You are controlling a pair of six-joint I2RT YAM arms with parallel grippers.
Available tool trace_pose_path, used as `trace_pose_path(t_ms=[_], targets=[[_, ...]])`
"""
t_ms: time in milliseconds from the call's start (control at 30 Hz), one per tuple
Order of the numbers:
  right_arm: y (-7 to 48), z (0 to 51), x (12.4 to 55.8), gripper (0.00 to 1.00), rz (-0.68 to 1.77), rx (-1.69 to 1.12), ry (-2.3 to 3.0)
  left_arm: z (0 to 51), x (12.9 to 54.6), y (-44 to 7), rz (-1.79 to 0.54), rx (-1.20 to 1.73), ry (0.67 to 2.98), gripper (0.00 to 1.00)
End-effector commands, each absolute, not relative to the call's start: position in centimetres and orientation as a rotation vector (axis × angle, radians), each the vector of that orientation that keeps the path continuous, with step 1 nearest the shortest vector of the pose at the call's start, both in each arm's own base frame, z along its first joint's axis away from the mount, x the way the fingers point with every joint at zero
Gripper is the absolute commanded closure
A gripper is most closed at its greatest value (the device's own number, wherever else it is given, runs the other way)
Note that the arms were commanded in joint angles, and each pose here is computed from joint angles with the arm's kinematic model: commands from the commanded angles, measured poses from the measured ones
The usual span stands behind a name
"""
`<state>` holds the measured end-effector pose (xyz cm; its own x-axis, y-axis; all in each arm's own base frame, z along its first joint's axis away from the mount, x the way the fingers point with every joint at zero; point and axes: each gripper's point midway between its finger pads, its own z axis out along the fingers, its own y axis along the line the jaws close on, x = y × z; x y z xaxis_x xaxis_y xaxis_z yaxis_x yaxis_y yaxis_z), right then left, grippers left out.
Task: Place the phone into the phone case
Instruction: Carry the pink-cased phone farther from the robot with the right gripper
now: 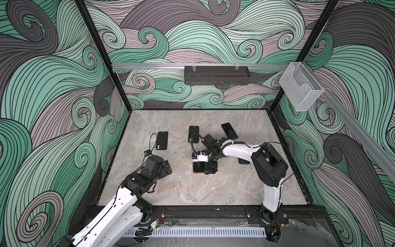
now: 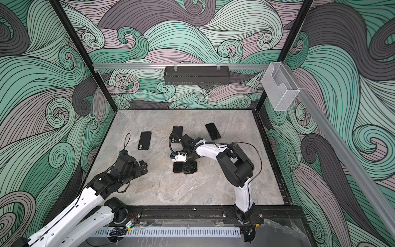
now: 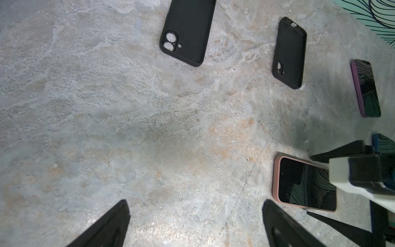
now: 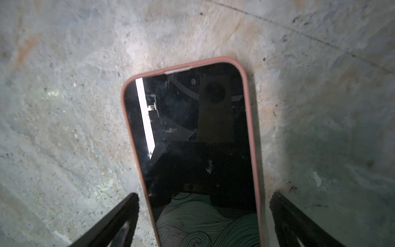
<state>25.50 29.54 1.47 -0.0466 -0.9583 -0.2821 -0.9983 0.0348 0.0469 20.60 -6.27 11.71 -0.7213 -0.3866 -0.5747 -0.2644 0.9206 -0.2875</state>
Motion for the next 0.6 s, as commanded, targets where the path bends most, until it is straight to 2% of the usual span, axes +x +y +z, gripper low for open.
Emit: trace_pose_path(t_ms=[0,233,400,567], targets=[[28.6,0.4,24.8,0.05,0.289,-2.141,2.118,11.5,20.2,-5.3,-0.186,-0.486,2.421,0.01],[28.1,-0.6,25.3,0.12,0.154,-2.167,2.125,11.9,20.3,-5.1,-0.177,-0.486,2.41,0.01],[27.8,-1.0,26.1,0.27,0.058,-2.116,2.151,12.0,20.3,-4.9,-0.17,-0.49,2.398,0.02],[28.1,-0.1,26.1,0.44,0.085,-1.994,2.21,11.9,20.3,-4.7,-0.169,-0.491,2.394,0.02]])
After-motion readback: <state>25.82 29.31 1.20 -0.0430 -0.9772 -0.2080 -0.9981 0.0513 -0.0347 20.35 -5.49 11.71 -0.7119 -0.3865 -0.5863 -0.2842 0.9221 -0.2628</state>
